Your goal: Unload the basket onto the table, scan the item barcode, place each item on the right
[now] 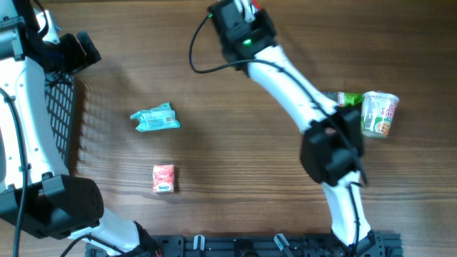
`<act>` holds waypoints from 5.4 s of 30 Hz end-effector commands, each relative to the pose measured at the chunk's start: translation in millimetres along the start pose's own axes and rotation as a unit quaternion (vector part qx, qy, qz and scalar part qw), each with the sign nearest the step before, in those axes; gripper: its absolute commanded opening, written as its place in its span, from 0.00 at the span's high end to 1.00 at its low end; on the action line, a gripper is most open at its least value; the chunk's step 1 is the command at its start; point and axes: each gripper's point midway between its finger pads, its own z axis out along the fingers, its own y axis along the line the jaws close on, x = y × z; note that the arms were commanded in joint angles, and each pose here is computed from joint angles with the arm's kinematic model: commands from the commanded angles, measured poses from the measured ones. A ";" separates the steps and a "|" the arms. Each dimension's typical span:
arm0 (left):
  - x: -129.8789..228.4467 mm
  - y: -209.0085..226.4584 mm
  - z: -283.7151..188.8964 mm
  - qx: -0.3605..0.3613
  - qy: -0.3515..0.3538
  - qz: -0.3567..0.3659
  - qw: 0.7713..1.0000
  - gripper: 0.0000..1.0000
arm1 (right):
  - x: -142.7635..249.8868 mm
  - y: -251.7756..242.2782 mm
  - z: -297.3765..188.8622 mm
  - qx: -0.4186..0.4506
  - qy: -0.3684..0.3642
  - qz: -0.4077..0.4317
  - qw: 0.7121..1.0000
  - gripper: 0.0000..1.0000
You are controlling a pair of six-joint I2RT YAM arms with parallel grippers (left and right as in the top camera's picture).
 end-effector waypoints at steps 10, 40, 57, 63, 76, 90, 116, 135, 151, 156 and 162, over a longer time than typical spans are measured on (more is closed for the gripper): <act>0.2 -0.2 0.5 0.005 0.001 0.000 1.000 0.00 | 37.9 75.0 51.3 0.011 0.031 -0.243 0.969 0.96; 0.2 -0.3 0.5 0.005 0.001 0.001 1.000 0.00 | 302.4 -63.5 -71.8 -0.170 0.511 0.135 0.832 0.96; 0.2 -0.2 0.5 0.005 0.001 0.000 1.000 0.00 | 229.3 -86.7 -95.1 -0.292 0.398 0.200 0.847 0.05; 0.2 -0.2 0.5 0.005 0.001 0.000 1.000 0.00 | 108.8 0.8 -165.4 -0.583 0.178 0.182 0.772 0.13; 0.2 -0.3 0.5 0.005 0.001 0.001 1.000 0.00 | 114.3 179.9 -286.9 -0.625 0.055 0.042 0.778 0.06; 0.2 -0.3 0.5 0.005 0.001 0.001 1.000 0.00 | 130.7 241.9 -290.6 -0.638 0.048 0.029 0.768 0.01; 0.2 -0.2 0.5 0.005 0.001 0.000 1.000 0.00 | 149.1 202.7 -217.4 -0.399 0.051 0.028 0.915 0.08; 0.2 -0.1 0.5 0.005 0.001 0.000 1.000 0.00 | 130.7 173.8 -244.2 -0.536 0.032 -0.002 0.843 0.25; 0.2 -0.3 0.5 0.005 0.001 0.001 1.000 0.00 | 112.9 188.4 -275.6 -0.571 -0.046 -0.045 0.818 0.66; 0.2 -0.3 0.5 0.005 0.001 0.001 1.000 0.00 | 116.2 206.3 -263.2 -0.537 -0.062 -0.075 0.838 0.66; 0.2 -0.3 0.5 0.005 0.001 0.001 1.000 0.00 | 119.3 234.7 -245.3 -0.543 -0.034 -0.031 0.839 0.84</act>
